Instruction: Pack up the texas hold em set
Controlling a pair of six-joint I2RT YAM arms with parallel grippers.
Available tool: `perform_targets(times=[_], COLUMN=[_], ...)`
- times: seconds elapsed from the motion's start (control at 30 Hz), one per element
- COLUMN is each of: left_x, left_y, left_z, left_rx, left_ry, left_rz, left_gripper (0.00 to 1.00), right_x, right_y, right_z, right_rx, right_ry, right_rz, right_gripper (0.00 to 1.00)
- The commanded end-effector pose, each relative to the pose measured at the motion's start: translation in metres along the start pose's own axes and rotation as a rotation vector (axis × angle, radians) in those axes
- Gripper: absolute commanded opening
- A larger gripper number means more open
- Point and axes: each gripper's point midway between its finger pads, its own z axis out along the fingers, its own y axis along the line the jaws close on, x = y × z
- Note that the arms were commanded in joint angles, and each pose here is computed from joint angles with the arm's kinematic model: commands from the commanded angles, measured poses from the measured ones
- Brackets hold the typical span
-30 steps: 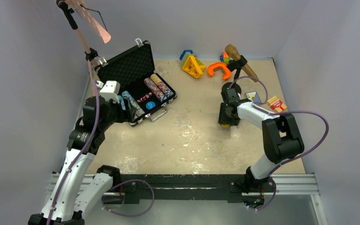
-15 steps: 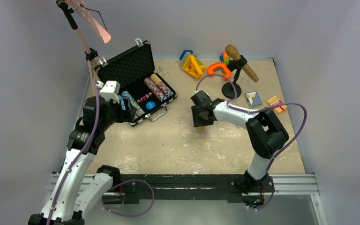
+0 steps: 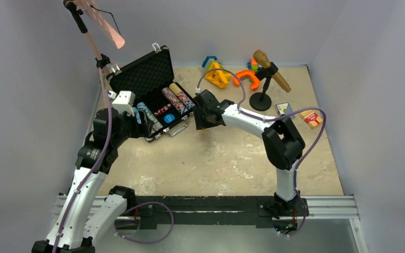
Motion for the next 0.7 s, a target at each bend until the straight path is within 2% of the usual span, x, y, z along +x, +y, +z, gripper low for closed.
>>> perform_targets(times=[0.0, 0.47, 0.67], left_x=[-0.009, -0.009, -0.01], left_y=[-0.002, -0.002, -0.003], left_z=[0.001, 0.001, 0.0], left_rx=[0.002, 0.005, 0.007], left_ry=[-0.037, -0.039, -0.042], left_rz=[-0.01, -0.01, -0.012], left_gripper=[0.75, 0.75, 0.75], right_x=[-0.056, -0.154, -0.175], right_y=[0.04, 0.133, 0.154], right_z=[-0.013, 0.024, 0.037], right_rx=[-0.084, -0.314, -0.379], right_ry=[-0.131, -0.309, -0.369], right_rz=[-0.037, -0.076, -0.073], right_gripper=[0.33, 0.32, 0.32])
